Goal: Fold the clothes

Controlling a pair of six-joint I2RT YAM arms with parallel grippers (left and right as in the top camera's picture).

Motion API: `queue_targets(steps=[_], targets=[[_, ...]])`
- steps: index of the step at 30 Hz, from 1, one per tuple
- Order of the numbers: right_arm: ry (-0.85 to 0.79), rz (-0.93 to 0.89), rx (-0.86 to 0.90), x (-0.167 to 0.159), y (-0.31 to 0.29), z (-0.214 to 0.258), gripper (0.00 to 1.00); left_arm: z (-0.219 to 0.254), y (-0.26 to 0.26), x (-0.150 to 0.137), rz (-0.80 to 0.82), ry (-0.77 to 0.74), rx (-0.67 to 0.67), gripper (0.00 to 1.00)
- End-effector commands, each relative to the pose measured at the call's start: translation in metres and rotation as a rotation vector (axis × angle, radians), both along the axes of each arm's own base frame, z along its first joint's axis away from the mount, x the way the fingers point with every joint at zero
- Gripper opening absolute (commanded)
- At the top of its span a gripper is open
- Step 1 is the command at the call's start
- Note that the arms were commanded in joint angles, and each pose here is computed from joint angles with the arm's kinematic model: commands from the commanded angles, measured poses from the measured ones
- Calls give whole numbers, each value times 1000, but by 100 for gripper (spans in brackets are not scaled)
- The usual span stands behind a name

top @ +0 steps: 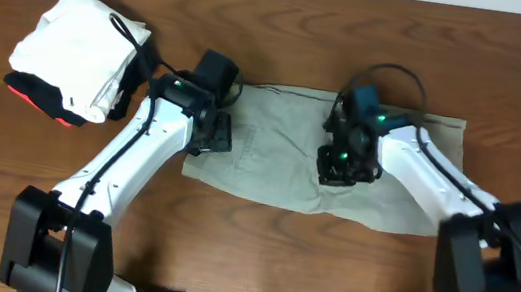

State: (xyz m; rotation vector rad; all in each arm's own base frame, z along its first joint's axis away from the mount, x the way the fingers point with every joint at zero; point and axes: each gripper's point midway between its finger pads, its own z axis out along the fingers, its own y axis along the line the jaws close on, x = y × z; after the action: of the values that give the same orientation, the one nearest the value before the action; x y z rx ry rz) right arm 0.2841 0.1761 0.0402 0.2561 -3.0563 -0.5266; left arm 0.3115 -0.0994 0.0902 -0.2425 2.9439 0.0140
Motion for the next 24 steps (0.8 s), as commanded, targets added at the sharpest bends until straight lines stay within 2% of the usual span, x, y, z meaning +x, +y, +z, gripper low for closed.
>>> queue_targets(steps=[1,10,14,24], targets=[[-47,-29,36,-2,10,36,1,-4,3,-2,-1,16,10,70],[43,-12,-41,-40,9,16,1,-5,3,-2,-1,17,10,75],[35,-53,-141,-47,-6,-6,1,-5,3,-3,-1,22,12,75],[-19,-64,-116,-55,-11,-49,1,-10,5,-7,-1,33,19,75]])
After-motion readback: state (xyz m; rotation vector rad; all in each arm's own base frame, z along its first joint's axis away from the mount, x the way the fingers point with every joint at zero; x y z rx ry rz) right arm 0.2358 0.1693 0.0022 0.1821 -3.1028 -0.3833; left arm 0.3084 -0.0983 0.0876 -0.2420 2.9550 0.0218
